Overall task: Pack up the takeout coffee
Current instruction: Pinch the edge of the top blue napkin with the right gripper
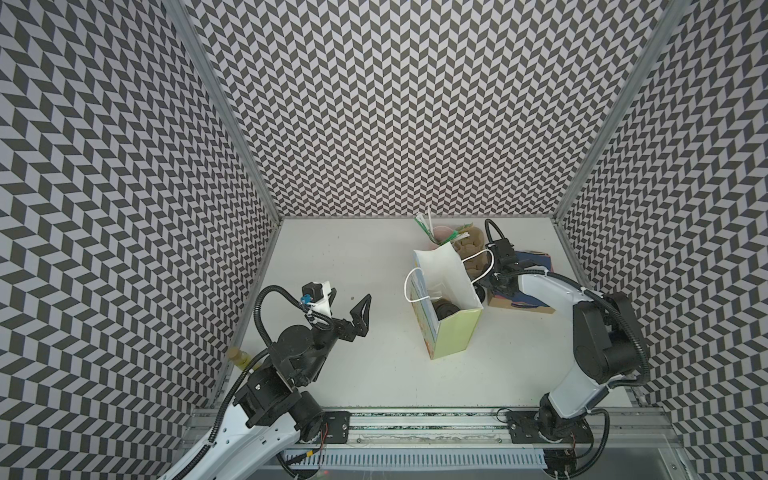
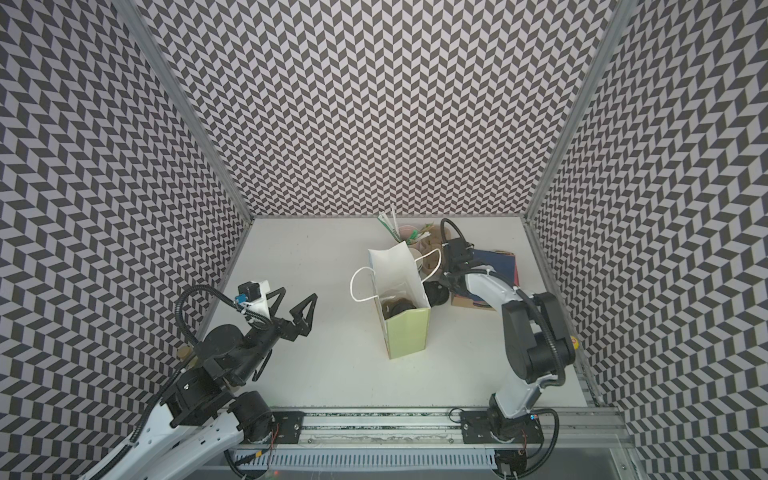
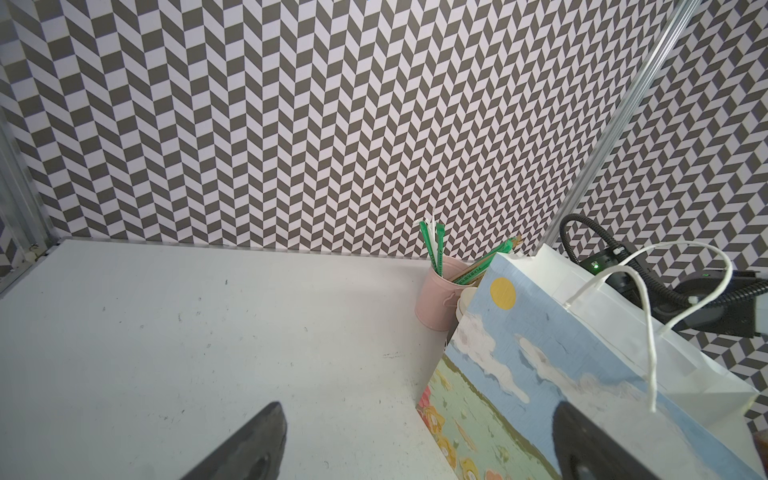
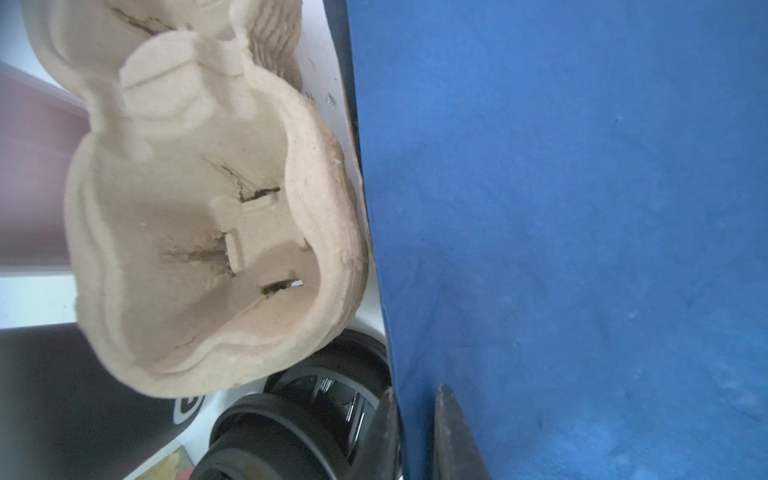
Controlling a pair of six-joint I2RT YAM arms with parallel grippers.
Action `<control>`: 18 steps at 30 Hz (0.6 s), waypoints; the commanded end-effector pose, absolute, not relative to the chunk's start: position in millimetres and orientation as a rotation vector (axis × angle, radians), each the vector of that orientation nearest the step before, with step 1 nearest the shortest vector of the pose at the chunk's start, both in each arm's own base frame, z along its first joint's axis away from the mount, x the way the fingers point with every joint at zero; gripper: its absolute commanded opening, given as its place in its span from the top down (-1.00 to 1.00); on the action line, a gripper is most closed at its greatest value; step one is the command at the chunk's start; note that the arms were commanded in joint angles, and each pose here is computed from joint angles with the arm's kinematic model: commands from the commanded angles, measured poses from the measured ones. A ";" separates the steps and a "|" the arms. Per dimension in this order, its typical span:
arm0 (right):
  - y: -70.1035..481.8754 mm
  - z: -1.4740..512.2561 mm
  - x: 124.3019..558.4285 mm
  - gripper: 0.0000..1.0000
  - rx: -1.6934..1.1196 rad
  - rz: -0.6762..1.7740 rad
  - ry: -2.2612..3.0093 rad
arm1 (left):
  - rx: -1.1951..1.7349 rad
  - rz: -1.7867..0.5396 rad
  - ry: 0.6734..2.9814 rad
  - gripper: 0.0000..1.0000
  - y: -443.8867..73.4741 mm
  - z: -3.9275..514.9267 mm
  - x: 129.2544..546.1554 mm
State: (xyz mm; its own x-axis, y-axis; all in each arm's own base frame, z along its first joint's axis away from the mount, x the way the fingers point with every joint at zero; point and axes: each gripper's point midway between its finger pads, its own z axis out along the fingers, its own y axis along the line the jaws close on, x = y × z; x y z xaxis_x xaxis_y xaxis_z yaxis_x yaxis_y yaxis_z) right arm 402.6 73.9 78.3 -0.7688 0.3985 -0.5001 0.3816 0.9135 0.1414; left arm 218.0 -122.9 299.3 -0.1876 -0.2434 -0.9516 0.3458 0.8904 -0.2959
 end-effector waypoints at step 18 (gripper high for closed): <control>68.8 99.3 399.9 0.76 0.588 0.039 2.477 | 0.071 -0.527 1.658 -1.00 -120.4 301.6 218.2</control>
